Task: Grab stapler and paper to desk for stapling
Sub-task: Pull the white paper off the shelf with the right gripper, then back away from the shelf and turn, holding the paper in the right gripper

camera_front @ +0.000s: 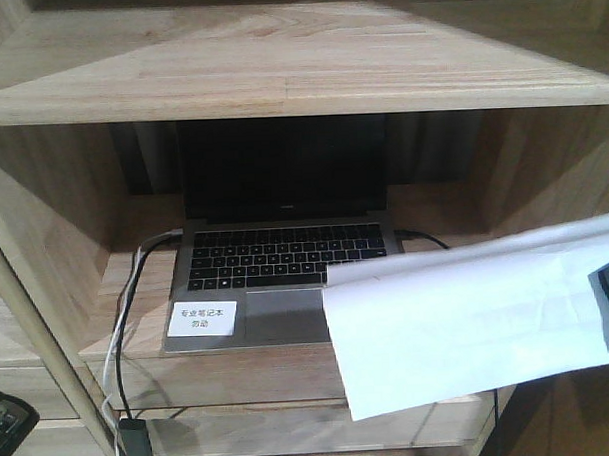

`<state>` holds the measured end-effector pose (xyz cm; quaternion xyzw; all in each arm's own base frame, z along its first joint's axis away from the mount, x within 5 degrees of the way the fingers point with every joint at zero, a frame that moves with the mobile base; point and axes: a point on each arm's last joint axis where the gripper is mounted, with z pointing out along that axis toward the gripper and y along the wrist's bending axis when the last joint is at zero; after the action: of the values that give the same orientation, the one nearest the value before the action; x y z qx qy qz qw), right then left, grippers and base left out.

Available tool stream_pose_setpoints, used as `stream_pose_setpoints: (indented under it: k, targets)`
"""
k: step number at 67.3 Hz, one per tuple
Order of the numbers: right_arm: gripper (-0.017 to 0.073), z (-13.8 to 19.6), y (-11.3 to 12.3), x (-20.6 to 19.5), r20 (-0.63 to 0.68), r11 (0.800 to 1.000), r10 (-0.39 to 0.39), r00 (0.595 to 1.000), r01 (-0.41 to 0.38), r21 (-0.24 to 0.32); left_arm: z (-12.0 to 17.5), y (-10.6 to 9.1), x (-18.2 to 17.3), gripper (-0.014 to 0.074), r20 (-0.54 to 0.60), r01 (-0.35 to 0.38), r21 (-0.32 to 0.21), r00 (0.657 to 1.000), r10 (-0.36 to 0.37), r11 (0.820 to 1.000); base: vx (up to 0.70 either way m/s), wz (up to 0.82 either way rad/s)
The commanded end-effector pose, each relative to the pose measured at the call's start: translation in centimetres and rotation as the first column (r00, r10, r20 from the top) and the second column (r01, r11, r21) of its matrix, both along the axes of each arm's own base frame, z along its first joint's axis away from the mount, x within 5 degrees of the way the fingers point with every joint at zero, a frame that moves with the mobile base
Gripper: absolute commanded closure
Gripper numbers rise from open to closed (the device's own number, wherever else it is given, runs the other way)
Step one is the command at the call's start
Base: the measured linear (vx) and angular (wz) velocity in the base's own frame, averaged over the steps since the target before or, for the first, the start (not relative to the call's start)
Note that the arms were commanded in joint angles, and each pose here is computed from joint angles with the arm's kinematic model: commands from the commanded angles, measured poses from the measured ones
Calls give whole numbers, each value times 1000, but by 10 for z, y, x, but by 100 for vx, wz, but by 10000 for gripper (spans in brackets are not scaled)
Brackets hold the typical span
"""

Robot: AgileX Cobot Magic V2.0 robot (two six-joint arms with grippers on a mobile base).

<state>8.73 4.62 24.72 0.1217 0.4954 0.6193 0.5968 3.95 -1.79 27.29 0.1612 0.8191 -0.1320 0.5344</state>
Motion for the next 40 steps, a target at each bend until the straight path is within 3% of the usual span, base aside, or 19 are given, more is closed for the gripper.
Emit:
stream_pose_setpoints:
  k: [1, 40]
  targets:
    - [561, 6, -1, -12, 133, 997, 44, 990, -52, 62, 18, -1, 2, 600, 110, 4, -56, 994, 2, 998, 0, 0]
    - [561, 6, -1, -12, 134, 997, 44, 990, -52, 62, 18, -1, 2, 600, 110, 4, -56, 994, 2, 998, 0, 0]
